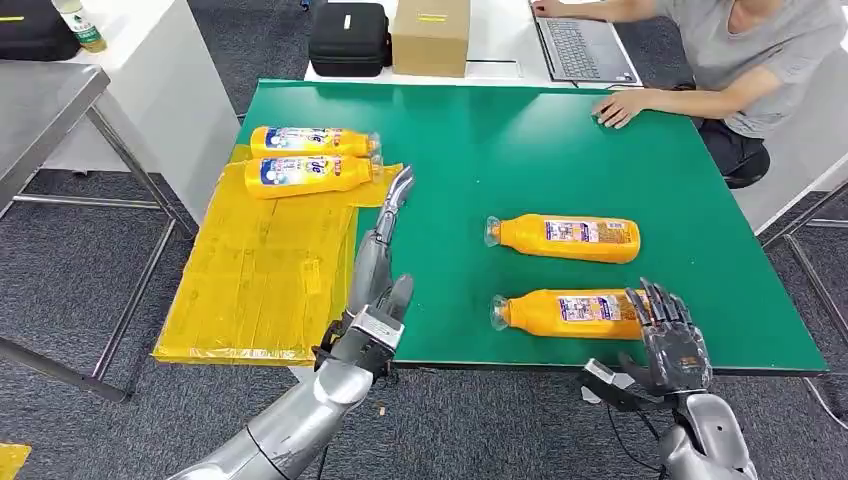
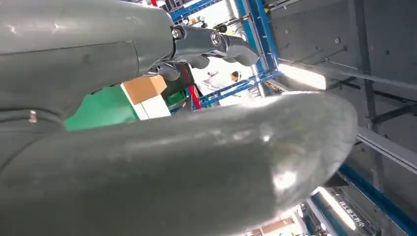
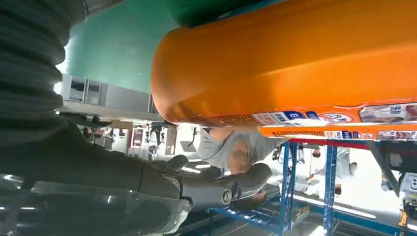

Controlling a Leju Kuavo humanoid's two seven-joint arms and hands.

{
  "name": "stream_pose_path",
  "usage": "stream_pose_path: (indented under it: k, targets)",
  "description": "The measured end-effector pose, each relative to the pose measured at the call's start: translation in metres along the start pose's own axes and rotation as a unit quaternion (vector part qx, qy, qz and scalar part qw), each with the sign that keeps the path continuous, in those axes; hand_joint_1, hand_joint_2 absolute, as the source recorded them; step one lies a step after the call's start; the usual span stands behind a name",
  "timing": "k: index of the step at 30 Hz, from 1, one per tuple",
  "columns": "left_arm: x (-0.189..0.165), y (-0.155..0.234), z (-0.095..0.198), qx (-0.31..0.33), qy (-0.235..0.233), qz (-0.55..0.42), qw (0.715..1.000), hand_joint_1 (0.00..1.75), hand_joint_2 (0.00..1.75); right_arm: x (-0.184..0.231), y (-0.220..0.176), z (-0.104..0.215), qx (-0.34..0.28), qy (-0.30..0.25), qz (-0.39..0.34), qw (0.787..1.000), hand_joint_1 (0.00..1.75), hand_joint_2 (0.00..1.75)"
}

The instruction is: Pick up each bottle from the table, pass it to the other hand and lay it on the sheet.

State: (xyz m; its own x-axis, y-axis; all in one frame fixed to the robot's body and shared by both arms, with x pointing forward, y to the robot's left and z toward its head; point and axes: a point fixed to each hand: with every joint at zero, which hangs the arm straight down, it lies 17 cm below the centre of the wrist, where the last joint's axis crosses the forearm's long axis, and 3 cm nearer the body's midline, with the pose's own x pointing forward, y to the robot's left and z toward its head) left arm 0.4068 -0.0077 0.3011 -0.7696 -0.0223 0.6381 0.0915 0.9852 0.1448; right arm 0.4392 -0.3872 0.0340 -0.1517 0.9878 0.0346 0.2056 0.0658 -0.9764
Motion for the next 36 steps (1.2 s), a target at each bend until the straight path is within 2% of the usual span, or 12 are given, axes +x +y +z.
stream_pose_path:
  k: [15, 19, 24, 36]
  targets:
    - [-0.001, 0.0, -0.002, 0.0, 0.003, 0.008, 1.0, 0.0, 0.0, -0.007, 0.007, -0.002, 0.012, 0.016, -0.001, 1.0, 0.0, 1.75]
    - [-0.003, -0.003, -0.001, -0.008, 0.006, 0.012, 1.0, 0.0, 0.0, -0.016, 0.013, -0.006, 0.025, 0.034, -0.003, 0.999, 0.0, 1.75]
    - [-0.009, -0.009, -0.001, -0.017, 0.021, 0.033, 0.999, 0.0, 0.0, -0.028, 0.031, -0.012, 0.071, 0.055, -0.005, 0.996, 0.0, 1.75]
    - [-0.031, -0.013, 0.001, -0.019, 0.056, 0.042, 0.997, 0.0, 0.0, -0.02, 0.048, -0.007, 0.102, 0.033, 0.004, 0.994, 0.0, 1.75]
